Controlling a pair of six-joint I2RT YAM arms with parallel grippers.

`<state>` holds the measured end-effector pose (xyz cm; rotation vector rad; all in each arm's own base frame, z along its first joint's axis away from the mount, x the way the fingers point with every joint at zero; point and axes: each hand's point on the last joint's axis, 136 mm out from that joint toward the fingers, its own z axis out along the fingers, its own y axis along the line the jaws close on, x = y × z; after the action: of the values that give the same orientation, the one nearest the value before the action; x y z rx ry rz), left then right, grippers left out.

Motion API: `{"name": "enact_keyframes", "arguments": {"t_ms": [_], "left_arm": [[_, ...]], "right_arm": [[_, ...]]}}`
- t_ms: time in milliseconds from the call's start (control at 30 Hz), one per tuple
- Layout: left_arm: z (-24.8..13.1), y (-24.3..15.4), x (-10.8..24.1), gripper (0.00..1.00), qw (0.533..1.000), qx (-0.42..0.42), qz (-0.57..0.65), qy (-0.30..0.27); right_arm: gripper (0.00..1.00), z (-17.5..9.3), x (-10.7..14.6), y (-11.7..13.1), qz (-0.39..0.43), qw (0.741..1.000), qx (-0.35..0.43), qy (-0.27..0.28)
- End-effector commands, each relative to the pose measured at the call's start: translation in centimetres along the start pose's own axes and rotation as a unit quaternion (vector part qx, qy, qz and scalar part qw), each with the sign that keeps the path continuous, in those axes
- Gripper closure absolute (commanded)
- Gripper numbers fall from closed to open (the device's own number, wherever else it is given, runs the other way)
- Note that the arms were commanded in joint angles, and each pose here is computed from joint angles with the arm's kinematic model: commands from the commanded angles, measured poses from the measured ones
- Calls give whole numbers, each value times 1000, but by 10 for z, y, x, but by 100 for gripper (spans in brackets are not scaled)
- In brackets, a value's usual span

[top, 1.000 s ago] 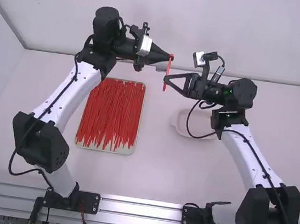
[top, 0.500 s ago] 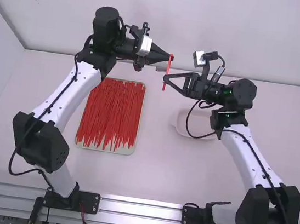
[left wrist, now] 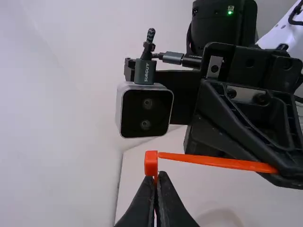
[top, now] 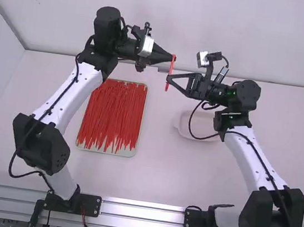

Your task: Fasten the cable tie

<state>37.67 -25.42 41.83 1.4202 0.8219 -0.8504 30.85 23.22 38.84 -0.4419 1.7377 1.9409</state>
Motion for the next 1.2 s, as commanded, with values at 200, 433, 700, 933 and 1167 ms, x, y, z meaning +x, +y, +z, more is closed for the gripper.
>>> {"name": "enact_keyframes", "arguments": {"t_ms": [200,433,700,933,1167], "left_arm": [[-1,-1,-9,98,1000,5,11,-9],[-1,-1,-9,98,1000,5,10,-8],[3,-3,-9,98,1000,9,4,-9],[5,-5,-10,98,1000,13,2,-11],[8,-7,-9,98,1000,16,-3,-11]], "right_arm": [[100,-2,-1,0,1,1000,1,-2],[100,-2,-1,0,1,1000,1,-3],[100,-2,-2,0,1,1000,2,-4],[100,-2,-3,-1,2,1000,2,-7],[100,-2,-3,-1,3,1000,2,-8]]}}
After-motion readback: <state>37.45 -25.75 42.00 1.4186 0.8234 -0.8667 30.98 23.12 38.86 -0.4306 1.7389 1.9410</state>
